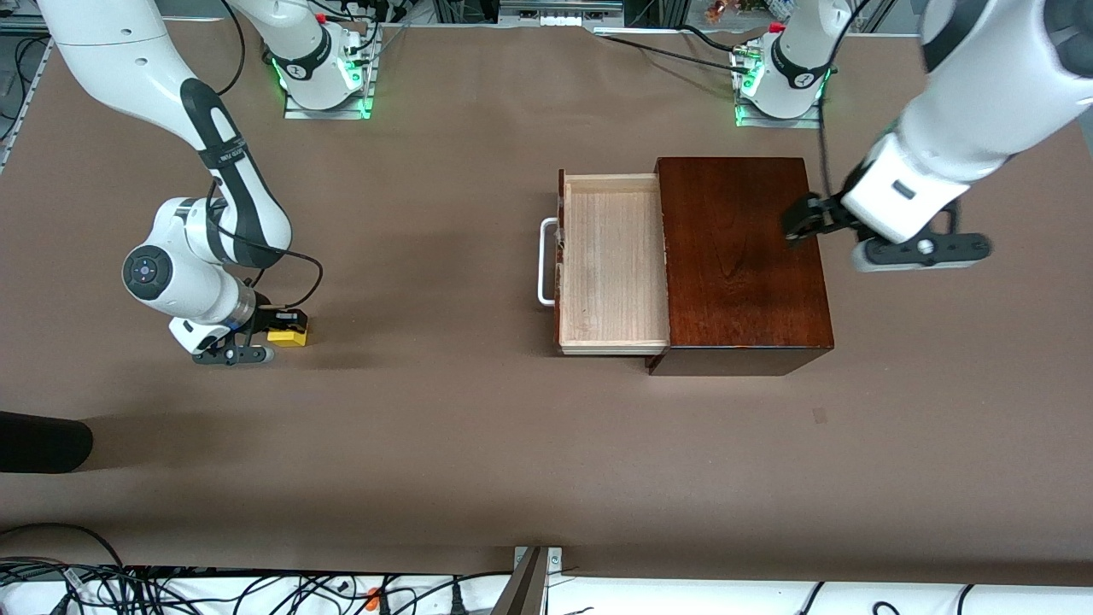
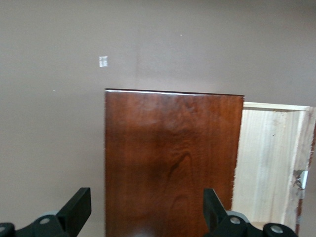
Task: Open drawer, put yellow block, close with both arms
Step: 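Grasp the yellow cube with the right gripper while the left gripper withdraws, then carry the yellow cube with the right gripper over the open drawer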
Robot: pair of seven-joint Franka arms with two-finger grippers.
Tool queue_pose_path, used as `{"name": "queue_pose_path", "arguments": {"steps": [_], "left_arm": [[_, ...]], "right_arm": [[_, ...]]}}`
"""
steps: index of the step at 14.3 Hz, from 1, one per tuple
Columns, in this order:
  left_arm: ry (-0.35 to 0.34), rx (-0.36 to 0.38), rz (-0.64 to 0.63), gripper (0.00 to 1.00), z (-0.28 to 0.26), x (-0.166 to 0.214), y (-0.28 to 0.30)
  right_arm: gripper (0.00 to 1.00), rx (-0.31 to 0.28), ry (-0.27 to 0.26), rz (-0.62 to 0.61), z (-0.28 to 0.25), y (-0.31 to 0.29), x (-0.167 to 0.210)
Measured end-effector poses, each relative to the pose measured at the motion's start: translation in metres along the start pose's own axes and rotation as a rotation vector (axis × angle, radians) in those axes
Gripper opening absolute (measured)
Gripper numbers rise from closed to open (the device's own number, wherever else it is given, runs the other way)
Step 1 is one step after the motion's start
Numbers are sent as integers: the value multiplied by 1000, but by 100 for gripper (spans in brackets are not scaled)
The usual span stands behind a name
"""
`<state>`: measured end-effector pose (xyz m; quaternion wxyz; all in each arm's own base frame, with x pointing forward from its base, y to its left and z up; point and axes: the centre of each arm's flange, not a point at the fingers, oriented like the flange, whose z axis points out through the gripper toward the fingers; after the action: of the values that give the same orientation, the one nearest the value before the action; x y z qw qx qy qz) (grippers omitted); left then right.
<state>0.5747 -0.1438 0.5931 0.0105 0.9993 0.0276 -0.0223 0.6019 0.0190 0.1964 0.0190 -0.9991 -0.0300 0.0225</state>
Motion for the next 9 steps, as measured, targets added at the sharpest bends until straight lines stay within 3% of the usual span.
{"name": "queue_pose_path", "arguments": {"steps": [3, 6, 9], "left_arm": [[7, 12, 50, 100, -11, -8, -34], [2, 15, 99, 100, -17, -12, -73], [8, 14, 139, 100, -22, -10, -111]], "right_arm": [[56, 4, 7, -10, -20, -4, 8], [56, 33, -92, -10, -76, -17, 23], [56, 57, -174, 97, -136, -68, 33]]}}
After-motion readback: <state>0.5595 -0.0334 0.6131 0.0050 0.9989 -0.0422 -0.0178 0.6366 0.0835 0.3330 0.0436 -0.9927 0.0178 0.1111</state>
